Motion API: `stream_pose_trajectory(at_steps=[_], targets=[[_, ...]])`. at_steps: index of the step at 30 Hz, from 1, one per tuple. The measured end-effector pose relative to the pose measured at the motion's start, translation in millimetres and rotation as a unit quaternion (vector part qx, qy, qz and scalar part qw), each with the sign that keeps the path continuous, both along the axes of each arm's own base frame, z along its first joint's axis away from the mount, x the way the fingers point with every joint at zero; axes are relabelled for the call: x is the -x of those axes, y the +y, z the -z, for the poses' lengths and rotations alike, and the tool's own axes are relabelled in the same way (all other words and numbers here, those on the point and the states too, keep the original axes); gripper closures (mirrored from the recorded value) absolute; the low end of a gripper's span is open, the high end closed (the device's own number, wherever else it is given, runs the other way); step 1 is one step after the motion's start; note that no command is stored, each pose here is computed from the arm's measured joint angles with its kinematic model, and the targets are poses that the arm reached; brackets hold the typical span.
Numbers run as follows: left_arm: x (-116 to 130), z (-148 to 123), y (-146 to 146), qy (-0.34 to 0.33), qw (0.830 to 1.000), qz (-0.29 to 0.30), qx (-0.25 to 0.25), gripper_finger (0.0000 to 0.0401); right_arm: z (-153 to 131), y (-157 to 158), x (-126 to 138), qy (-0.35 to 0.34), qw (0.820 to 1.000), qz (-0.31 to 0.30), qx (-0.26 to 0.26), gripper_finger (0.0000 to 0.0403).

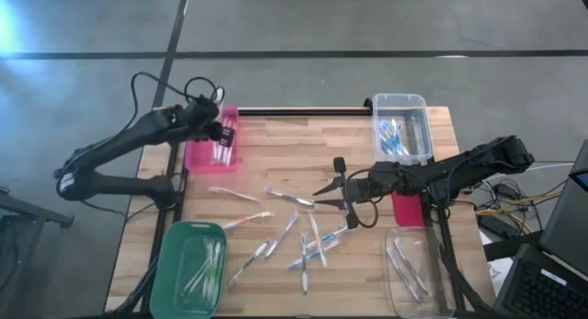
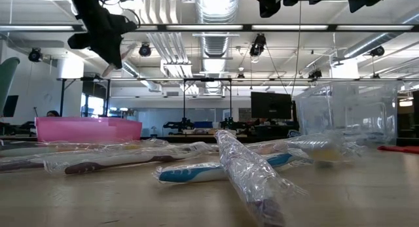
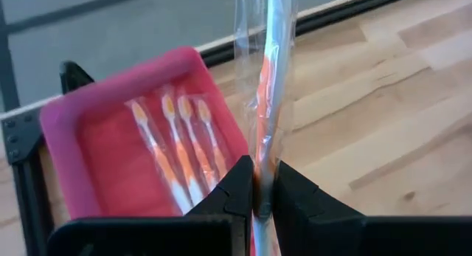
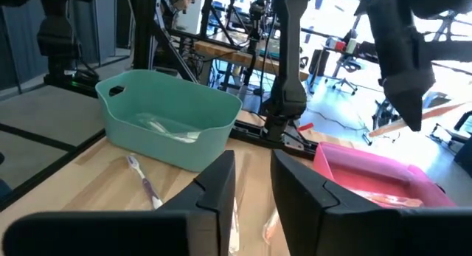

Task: Pick & Place Toothbrushes
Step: Put the orange toothbrush into the pink bin

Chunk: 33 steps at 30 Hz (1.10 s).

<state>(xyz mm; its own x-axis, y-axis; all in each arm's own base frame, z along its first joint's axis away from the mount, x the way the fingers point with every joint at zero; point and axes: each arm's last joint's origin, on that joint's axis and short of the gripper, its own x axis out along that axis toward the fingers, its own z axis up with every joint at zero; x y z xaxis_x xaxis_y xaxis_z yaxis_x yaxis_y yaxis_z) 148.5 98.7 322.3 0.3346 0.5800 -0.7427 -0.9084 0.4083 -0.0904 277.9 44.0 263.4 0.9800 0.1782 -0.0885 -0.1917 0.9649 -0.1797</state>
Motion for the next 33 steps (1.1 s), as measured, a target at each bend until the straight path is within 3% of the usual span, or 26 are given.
stream_pose_trajectory(at_steps=[8, 17, 33], targets=[[-12, 4, 26, -0.008, 0.997, 0.019, 0.080, 0.0369, 1, 0, 0, 0.003, 1.000, 0.000, 0.002, 0.0294], [-10, 9, 58, 0.067, 0.982, -0.036, 0.175, 0.0369, 2, 0, 0, 0.012, 1.000, 0.000, 0.002, 0.0271], [-16, 59, 112, 0.099, 0.944, -0.080, 0.303, 0.0364, 3, 0, 0, 0.016, 1.000, 0.001, -0.003, 0.0239]])
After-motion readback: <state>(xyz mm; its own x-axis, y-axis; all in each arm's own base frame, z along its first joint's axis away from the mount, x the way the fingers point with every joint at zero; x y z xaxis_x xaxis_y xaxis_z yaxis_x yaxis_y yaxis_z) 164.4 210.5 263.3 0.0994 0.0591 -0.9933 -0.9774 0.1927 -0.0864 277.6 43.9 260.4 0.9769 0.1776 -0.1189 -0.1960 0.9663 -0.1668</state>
